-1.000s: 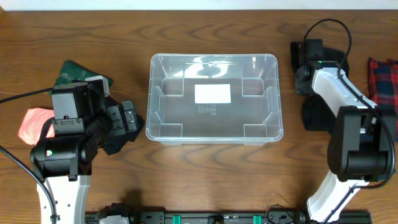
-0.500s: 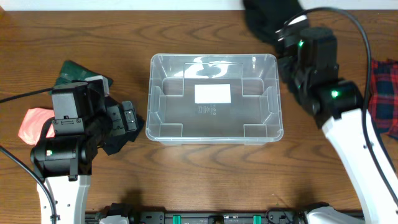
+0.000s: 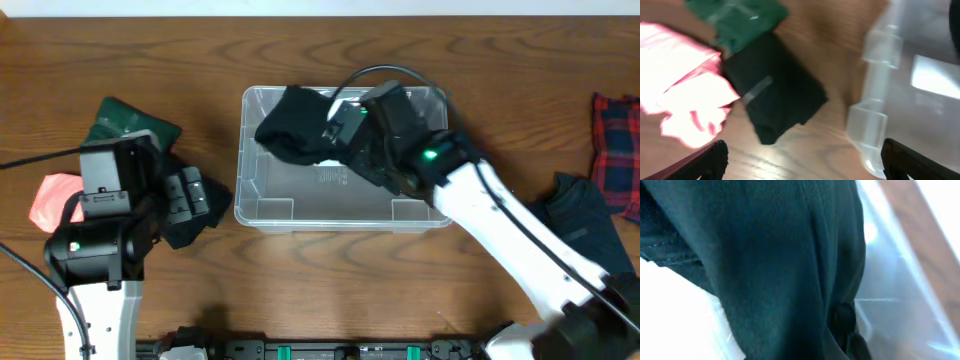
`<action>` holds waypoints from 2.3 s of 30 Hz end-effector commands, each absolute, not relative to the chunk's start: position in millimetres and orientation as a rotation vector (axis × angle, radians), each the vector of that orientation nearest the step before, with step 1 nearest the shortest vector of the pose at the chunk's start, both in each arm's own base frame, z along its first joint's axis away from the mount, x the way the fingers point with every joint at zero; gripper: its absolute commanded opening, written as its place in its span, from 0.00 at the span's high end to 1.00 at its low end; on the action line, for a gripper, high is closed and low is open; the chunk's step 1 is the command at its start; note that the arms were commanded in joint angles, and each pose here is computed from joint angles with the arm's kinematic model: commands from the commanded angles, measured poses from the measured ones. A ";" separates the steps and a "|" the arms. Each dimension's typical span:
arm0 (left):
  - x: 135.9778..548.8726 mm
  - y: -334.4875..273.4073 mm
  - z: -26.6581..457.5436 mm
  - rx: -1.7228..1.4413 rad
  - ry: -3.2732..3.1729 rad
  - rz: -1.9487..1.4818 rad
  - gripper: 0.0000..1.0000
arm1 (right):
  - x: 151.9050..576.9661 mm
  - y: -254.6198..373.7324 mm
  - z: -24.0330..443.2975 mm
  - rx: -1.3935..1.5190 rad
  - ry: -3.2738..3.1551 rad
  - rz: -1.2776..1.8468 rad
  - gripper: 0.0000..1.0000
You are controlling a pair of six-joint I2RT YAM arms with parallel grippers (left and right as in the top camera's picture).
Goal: Pack container
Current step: 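Carry the black garment into the bin and release it, then move the right gripper to the red plaid shirt and grasp it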
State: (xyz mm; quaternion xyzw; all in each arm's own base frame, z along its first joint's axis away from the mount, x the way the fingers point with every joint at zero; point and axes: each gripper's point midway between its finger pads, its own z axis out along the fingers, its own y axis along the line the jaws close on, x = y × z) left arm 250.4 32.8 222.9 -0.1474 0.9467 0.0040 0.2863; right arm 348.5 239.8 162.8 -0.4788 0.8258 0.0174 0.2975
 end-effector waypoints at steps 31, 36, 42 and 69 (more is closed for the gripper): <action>242.6 71.9 231.1 -0.658 2.456 0.095 0.02 | 372.6 15.4 293.7 0.168 2.180 -0.333 0.01; 242.6 71.9 231.1 -0.659 2.456 0.094 0.02 | 357.7 -112.3 245.6 0.519 2.317 -0.581 0.01; 242.6 71.9 231.1 -0.659 2.456 0.094 0.02 | 365.0 -203.7 180.8 0.648 2.438 -0.728 0.01; 242.7 71.8 231.0 -0.658 2.456 0.093 0.02 | 367.0 -315.3 3.6 0.863 2.559 -0.845 0.18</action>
